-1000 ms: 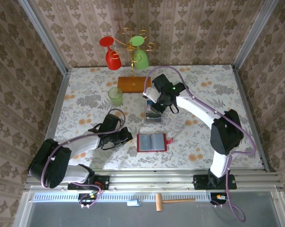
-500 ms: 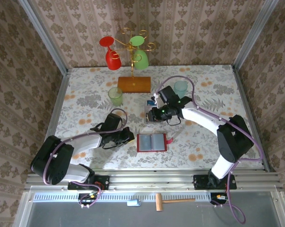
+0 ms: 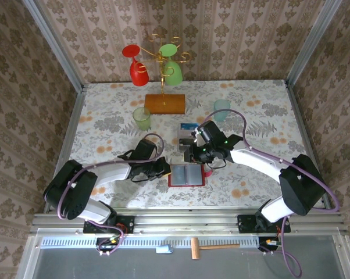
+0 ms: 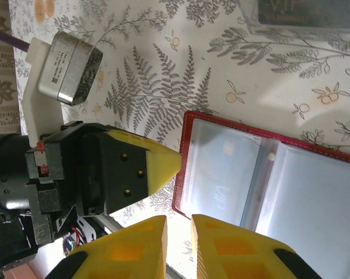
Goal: Take the credit cards out of the card holder
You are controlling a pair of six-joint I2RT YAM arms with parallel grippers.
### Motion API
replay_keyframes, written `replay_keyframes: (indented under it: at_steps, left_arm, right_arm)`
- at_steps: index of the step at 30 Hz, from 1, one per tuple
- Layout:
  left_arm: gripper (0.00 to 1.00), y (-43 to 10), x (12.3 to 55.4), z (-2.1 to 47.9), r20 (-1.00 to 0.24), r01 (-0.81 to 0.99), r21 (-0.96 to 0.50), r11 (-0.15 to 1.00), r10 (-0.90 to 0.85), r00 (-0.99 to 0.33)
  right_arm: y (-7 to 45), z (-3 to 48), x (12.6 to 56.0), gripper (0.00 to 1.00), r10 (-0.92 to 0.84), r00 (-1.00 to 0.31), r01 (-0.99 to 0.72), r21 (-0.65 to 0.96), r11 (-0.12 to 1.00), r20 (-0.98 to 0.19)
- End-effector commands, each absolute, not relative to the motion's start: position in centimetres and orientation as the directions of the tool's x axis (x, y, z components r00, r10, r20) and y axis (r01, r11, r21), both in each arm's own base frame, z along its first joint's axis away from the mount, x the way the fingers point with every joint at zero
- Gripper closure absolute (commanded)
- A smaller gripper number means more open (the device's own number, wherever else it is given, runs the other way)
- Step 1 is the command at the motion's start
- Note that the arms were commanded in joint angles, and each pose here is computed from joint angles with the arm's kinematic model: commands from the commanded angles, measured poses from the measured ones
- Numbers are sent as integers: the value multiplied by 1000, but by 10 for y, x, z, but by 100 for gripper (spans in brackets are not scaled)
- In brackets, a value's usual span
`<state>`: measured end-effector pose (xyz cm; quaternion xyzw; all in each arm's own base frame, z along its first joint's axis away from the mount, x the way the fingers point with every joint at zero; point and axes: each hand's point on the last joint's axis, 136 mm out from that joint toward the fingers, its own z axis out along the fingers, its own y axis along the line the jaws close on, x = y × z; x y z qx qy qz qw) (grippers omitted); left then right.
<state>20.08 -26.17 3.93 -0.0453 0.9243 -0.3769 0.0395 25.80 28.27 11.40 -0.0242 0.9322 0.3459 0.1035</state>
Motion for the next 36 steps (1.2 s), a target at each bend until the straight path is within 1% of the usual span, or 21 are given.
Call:
replay_keyframes:
  at_steps: [1,12,17,28,36]
  left_arm:
    - [100,-265,202,41,-55,-37,-700,713,-106,-993]
    - [100,-255,192,35,-57,-55,-679,732,-127,-990]
    - [100,-253,190,32,-50,-62,-676,734,-130,-990]
    - [100,-250,186,25,-33,-77,-668,740,-133,-991]
    - [100,-248,184,22,-28,-82,-661,746,-134,-991]
  right_arm:
    - [280,110,254,82,62,-982,-69,650,757,-176]
    - [283,91,245,78,55,-991,-34,639,768,-120]
    - [284,82,245,74,61,-994,-10,628,779,-92]
    - [290,70,241,72,48,-998,8,624,781,-47]
    - [301,62,237,68,31,-999,18,626,779,-10]
